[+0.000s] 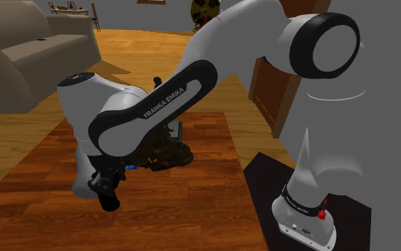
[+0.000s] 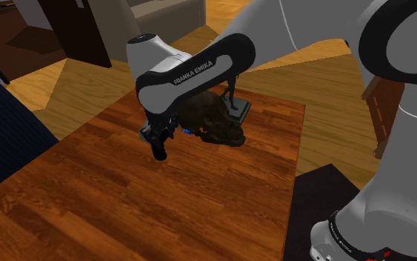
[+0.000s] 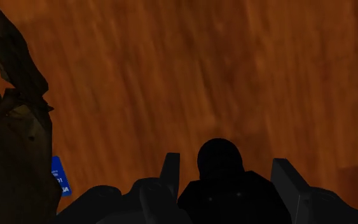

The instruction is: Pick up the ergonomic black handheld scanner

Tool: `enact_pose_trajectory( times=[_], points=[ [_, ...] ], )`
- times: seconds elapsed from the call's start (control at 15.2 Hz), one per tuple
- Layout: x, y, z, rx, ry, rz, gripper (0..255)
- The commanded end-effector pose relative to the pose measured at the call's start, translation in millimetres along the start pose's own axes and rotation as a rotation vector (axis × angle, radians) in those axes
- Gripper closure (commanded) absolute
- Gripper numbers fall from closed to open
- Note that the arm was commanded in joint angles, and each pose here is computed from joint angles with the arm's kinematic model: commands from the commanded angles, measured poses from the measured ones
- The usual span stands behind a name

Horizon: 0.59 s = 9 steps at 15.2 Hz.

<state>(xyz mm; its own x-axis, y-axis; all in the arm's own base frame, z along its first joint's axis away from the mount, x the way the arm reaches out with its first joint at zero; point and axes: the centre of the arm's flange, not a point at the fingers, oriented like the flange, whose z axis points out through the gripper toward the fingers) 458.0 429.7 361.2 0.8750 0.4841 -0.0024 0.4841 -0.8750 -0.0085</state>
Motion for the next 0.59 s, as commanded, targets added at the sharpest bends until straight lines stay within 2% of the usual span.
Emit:
enact_pose_trajectory(
  times=[0.0, 0.53],
  points=[
    [0, 0, -11, 0.000, 0.000, 0.000, 255],
    [0, 0, -49, 0.000, 0.000, 0.000, 255]
  ],
)
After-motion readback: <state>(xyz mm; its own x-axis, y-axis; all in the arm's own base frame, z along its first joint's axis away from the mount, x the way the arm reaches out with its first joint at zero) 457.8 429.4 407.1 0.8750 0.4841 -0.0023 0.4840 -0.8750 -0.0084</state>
